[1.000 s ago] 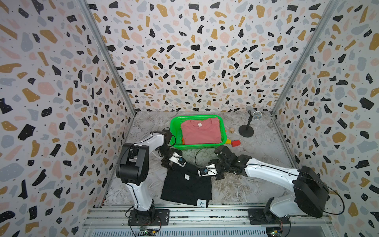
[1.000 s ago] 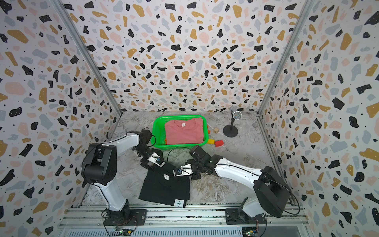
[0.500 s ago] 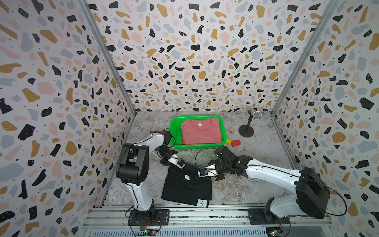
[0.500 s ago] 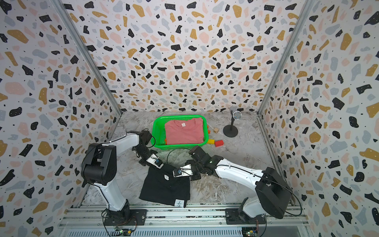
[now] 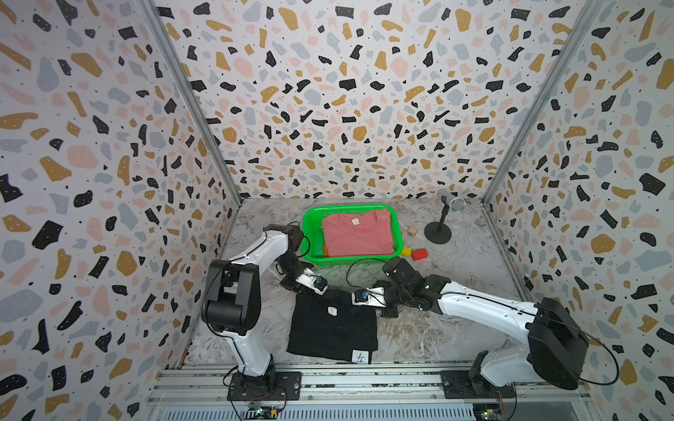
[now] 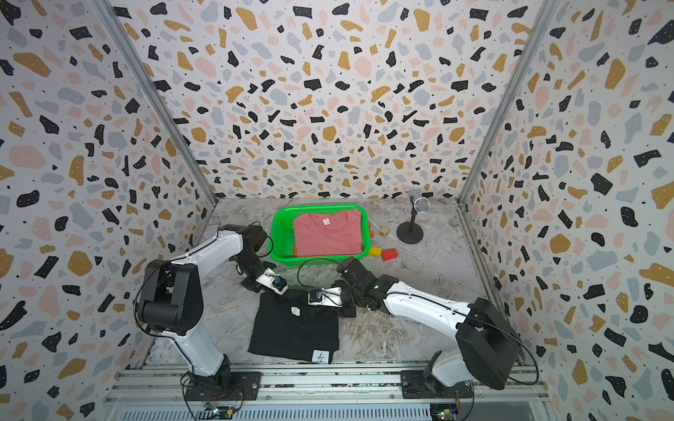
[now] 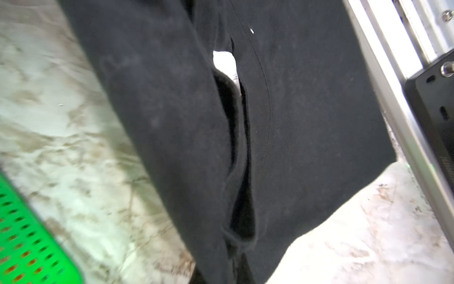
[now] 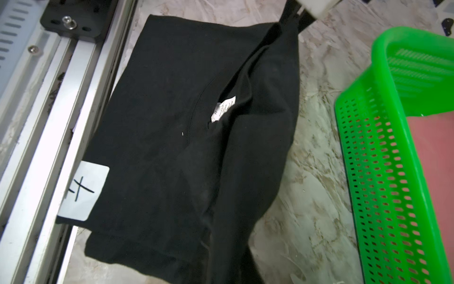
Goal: Put the folded t-shirts into the basket
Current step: Pick up the T-shirt from the center of the board, then place the T-shirt in the bin.
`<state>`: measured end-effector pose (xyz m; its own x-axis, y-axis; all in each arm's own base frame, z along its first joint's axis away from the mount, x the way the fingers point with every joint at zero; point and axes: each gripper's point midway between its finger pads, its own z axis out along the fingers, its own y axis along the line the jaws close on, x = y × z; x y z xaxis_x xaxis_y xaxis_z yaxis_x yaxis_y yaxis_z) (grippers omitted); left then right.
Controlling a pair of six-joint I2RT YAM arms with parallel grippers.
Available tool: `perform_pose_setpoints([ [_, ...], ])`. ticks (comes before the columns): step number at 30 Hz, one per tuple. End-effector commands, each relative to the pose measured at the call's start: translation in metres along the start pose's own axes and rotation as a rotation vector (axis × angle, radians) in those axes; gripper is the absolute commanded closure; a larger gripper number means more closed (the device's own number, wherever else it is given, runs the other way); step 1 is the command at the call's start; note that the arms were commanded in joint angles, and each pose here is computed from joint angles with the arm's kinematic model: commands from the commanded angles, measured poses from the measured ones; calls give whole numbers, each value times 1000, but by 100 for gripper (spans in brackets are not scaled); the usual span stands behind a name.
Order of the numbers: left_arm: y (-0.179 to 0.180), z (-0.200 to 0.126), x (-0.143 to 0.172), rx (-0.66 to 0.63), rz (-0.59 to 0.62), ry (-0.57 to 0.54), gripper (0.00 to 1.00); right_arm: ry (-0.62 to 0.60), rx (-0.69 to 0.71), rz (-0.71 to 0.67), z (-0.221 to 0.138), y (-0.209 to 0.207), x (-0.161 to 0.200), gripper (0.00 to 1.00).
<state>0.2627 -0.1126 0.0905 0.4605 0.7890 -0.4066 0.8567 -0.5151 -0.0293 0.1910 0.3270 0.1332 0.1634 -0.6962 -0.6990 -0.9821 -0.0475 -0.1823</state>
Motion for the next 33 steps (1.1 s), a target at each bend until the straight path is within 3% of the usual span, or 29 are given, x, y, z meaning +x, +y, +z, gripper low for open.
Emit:
perform_pose_setpoints([
  [1, -10, -36, -22, 12, -86, -18, 100, -128, 87, 120, -37, -31, -45, 100],
  [4, -1, -67, -38, -36, -153, -34, 100, -135, 132, 219, -57, -55, -58, 100],
  [8, 26, -112, -54, -196, -208, -40, 100, -118, 197, 302, -77, -92, -65, 100],
  [14, 80, -146, -40, -413, -284, 17, 100, -79, 334, 393, -94, -156, -56, 100],
  [18, 115, -159, -41, -488, -317, -31, 100, -20, 446, 409, -99, -192, -44, 100],
  [28, 189, -142, -30, -520, -306, -21, 100, 33, 494, 446, -94, -247, -12, 100],
  [33, 221, -126, -10, -533, -314, 21, 100, 60, 522, 464, -95, -276, 7, 100],
])
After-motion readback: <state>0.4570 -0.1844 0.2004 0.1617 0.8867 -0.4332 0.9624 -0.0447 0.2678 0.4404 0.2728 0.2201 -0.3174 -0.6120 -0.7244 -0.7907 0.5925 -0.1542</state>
